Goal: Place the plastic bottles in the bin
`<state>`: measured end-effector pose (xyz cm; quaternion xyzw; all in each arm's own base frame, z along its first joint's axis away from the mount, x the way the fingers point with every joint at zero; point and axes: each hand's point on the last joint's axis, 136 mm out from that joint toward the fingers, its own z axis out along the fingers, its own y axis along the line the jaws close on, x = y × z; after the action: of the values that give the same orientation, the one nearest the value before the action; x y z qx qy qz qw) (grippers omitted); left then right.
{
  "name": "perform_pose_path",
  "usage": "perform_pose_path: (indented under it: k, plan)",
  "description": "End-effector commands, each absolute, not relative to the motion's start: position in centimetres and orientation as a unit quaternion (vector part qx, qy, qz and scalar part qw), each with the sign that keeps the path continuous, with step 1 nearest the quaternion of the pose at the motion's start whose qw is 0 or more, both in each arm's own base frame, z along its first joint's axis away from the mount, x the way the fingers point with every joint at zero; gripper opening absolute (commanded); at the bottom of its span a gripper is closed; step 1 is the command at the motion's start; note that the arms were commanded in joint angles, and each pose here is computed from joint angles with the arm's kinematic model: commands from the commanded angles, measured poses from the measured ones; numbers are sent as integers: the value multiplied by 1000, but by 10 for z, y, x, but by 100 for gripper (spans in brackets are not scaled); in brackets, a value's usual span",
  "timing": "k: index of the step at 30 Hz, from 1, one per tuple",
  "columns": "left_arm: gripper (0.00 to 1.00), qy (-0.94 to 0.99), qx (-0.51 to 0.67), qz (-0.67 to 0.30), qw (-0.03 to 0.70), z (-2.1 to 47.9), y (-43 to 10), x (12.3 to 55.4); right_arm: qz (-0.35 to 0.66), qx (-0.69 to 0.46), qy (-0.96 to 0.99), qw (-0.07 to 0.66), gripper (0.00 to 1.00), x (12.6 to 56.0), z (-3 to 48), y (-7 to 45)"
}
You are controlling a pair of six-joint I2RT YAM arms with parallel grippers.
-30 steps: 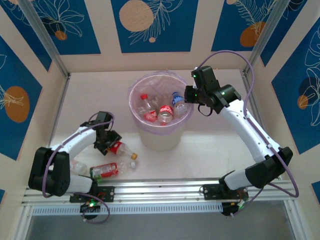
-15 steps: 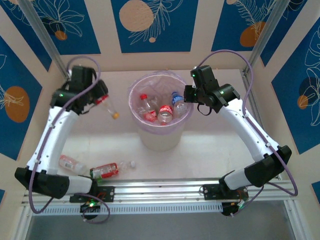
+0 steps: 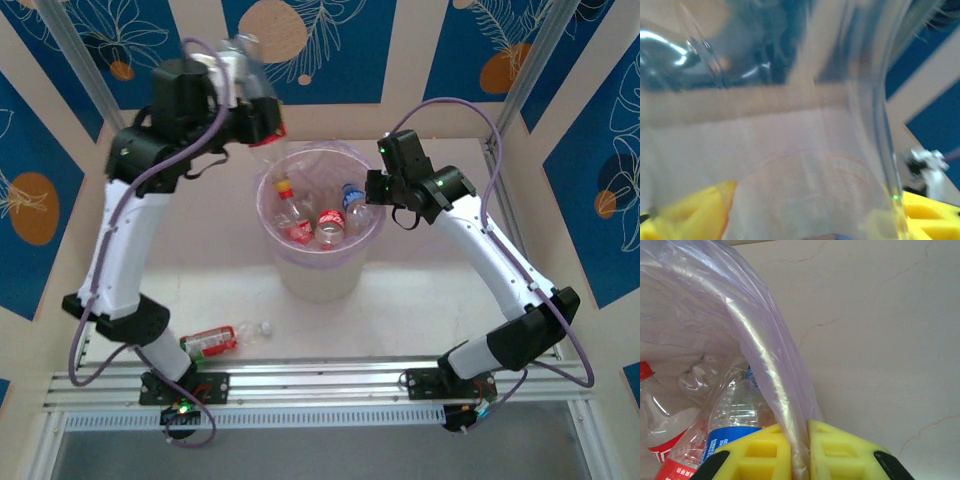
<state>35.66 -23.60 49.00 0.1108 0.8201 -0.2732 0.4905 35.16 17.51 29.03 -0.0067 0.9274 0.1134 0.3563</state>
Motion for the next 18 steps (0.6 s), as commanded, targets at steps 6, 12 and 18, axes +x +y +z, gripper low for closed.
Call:
perform_pose_path:
  k: [6,12,18]
  plan:
    - [0,863,218,-268,370,412,-304,336,118,-16,935,333,15,346,283,185]
    - [0,886,230,-205,347,365,-302,338,119,-18,935,333,14,345,282,186]
    - [0,898,239,-210,303,334,-308,330,118,-20,936,332,14,345,280,186]
